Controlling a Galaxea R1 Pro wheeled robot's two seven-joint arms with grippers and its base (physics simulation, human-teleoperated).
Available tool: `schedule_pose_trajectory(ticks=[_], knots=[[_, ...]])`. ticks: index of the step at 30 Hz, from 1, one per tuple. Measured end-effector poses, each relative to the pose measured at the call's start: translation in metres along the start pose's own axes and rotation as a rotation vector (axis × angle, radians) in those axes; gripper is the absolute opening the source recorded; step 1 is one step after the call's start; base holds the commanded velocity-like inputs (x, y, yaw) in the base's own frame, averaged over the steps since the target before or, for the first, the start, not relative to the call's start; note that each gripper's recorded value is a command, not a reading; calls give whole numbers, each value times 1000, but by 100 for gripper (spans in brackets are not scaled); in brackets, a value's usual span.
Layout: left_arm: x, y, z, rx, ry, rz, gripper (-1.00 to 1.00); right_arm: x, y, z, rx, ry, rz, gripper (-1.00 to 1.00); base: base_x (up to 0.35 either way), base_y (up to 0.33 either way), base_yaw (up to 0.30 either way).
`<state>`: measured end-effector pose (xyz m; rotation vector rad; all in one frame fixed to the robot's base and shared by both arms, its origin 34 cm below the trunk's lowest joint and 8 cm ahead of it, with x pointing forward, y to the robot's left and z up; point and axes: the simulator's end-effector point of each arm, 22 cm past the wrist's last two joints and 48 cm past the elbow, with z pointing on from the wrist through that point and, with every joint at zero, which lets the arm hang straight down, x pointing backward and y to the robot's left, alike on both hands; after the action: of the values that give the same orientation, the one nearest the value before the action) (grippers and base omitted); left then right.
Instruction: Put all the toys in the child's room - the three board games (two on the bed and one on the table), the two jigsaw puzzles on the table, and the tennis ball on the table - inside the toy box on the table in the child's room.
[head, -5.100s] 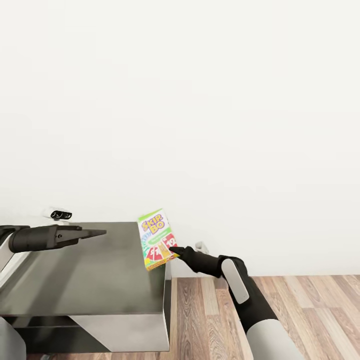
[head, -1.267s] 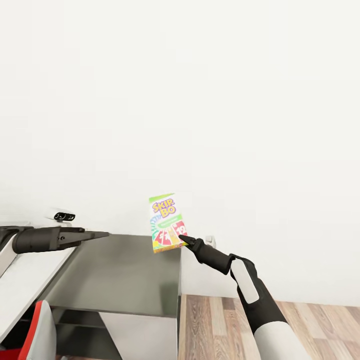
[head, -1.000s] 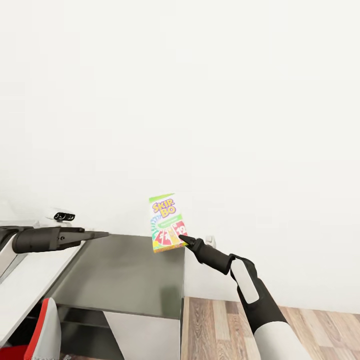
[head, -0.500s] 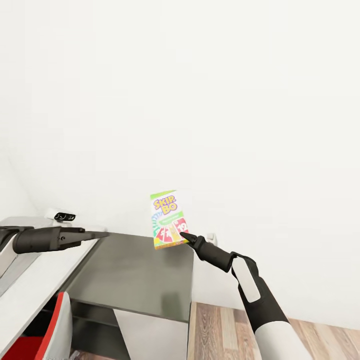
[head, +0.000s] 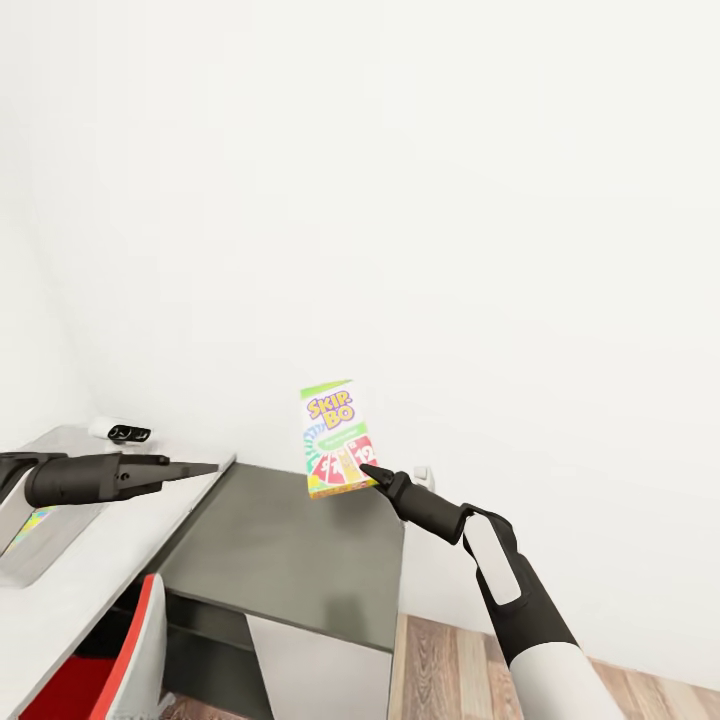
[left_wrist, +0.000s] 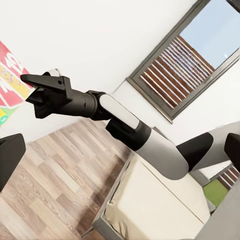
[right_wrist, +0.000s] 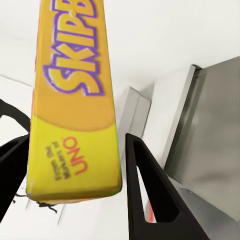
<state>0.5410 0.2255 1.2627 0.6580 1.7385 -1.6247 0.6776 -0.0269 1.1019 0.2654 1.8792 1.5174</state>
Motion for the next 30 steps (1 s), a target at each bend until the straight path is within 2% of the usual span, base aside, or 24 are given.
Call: schedule_pose_trajectory(ticks=[30], knots=[[0,1,-1,1,-6,7,100,1,-4,0,18,2,-9,-100,4,0,279]])
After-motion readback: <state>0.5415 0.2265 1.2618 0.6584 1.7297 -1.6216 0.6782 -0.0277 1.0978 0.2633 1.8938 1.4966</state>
